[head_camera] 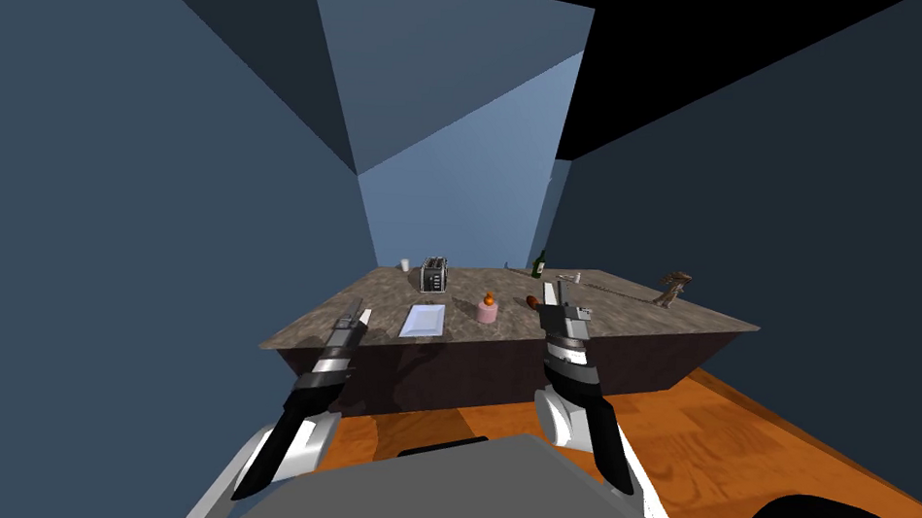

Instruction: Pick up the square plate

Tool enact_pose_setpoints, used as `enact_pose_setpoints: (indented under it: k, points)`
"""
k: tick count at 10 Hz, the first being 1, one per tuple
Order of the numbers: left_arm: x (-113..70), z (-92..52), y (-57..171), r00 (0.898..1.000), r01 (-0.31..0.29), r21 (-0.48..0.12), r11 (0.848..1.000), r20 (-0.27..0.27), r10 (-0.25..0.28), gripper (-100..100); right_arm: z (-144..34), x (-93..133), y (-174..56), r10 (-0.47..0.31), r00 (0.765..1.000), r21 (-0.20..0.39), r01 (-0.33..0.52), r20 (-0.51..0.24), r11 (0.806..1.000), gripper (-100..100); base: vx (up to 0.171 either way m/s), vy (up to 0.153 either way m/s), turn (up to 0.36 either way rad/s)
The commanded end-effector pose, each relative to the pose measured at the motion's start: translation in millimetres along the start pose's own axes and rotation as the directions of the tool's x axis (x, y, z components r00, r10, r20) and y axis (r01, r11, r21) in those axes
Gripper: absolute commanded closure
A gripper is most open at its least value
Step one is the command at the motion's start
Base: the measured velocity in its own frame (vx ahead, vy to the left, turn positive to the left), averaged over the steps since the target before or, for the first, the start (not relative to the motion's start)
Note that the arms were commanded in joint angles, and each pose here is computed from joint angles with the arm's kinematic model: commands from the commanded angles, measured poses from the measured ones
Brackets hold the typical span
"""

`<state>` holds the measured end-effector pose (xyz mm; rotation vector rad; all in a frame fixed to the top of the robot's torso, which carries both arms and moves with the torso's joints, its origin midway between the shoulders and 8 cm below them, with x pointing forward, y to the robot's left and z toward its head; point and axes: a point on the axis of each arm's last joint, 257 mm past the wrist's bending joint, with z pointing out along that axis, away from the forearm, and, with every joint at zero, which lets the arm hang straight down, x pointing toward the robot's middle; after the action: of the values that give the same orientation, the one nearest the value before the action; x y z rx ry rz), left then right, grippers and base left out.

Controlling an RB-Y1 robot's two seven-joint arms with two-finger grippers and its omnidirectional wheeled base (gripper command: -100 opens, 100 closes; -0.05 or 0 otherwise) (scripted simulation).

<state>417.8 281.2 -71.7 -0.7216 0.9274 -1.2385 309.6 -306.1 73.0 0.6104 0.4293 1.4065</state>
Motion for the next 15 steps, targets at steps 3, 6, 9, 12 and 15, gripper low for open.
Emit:
enact_pose_setpoints:
  k: [3, 6, 9, 12, 15]
  points:
    - [2.5, -1.3, 38.1, 1.000, -0.001, -0.098, 0.995, -0.003, 0.000, -100, 0.0, 0.0, 0.0, 0.000, 1.000, 0.000, 0.000, 0.000, 1.000, 0, 0.001, -0.036, -0.001]
    - [4.4, -5.2, 68.2, 1.000, -0.002, -0.173, 0.985, -0.005, 0.001, -100, 0.0, 0.0, 0.0, 0.000, 1.000, 0.000, 0.000, 0.000, 1.000, 0, 0.002, -0.035, -0.001]
    - [7.9, -14.1, 111.5, 1.000, -0.001, -0.281, 0.960, -0.007, -0.001, -100, 0.0, 0.0, 0.0, 0.000, 1.000, 0.000, 0.000, 0.000, 1.000, 0, 0.002, -0.043, -0.002]
    - [11.3, -24.5, 147.2, 1.000, -0.002, -0.371, 0.929, -0.010, -0.002, -100, 0.0, 0.0, 0.0, 0.000, 1.000, 0.000, 0.000, 0.000, 1.000, 0, 0.001, -0.054, -0.001]
    - [17.3, -38.2, 183.8, 1.000, 0.004, -0.462, 0.887, -0.009, -0.010, -100, 0.0, 0.0, 0.0, 0.000, 1.000, 0.000, 0.000, 0.000, 1.000, 0, -0.001, -0.048, -0.002]
